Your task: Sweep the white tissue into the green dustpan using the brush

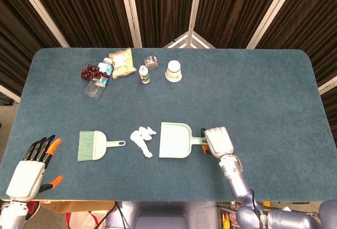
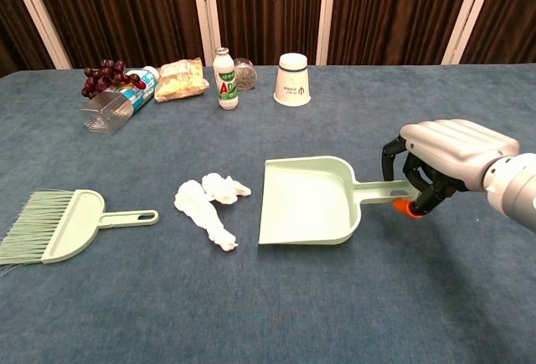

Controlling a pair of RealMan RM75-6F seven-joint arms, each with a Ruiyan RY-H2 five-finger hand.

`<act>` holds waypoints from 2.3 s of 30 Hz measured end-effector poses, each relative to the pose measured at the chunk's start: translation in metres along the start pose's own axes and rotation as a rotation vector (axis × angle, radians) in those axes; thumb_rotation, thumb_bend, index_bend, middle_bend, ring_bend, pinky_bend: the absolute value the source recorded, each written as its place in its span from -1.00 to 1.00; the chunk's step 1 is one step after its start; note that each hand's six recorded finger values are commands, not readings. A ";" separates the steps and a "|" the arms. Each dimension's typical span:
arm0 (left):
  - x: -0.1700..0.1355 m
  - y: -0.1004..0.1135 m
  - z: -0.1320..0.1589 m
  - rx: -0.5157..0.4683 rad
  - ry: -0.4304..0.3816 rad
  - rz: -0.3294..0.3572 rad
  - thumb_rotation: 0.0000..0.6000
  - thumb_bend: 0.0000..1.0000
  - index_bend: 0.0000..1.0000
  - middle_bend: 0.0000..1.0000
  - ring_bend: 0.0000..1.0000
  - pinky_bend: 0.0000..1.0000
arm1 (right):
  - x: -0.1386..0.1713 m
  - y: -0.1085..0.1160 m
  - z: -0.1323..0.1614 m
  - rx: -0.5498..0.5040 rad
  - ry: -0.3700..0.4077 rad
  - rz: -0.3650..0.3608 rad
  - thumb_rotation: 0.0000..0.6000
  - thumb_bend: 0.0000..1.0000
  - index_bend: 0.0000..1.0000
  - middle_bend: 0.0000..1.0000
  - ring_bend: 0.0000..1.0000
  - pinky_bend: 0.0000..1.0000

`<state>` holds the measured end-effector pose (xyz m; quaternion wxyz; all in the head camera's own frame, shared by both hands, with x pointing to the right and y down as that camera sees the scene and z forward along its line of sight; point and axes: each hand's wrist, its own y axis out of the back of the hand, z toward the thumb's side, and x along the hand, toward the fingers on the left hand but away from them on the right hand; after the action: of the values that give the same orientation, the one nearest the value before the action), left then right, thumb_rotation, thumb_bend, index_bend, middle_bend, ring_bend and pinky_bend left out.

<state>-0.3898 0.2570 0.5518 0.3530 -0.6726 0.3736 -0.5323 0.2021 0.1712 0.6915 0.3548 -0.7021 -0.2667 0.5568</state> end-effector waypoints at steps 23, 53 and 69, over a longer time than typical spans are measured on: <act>0.128 -0.036 0.093 0.070 -0.018 -0.171 1.00 -0.31 -0.19 0.77 0.79 0.95 | -0.001 0.013 0.011 0.000 0.029 -0.022 1.00 -0.25 0.08 0.61 0.55 0.68; 0.163 -0.090 0.112 0.159 0.075 -0.297 1.00 -0.31 -0.11 0.80 0.81 0.96 | -0.007 0.010 0.014 0.213 0.061 -0.071 1.00 -0.23 0.08 0.61 0.55 0.68; 0.167 -0.117 0.104 0.187 0.110 -0.308 1.00 -0.25 -0.08 0.81 0.82 0.96 | -0.009 0.007 0.010 0.212 0.055 -0.071 1.00 -0.23 0.08 0.61 0.55 0.68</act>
<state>-0.2472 0.1736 0.7106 0.3074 -0.6559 0.2337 -0.6486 0.1899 0.1621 0.6895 0.4534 -0.6658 -0.2213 0.5497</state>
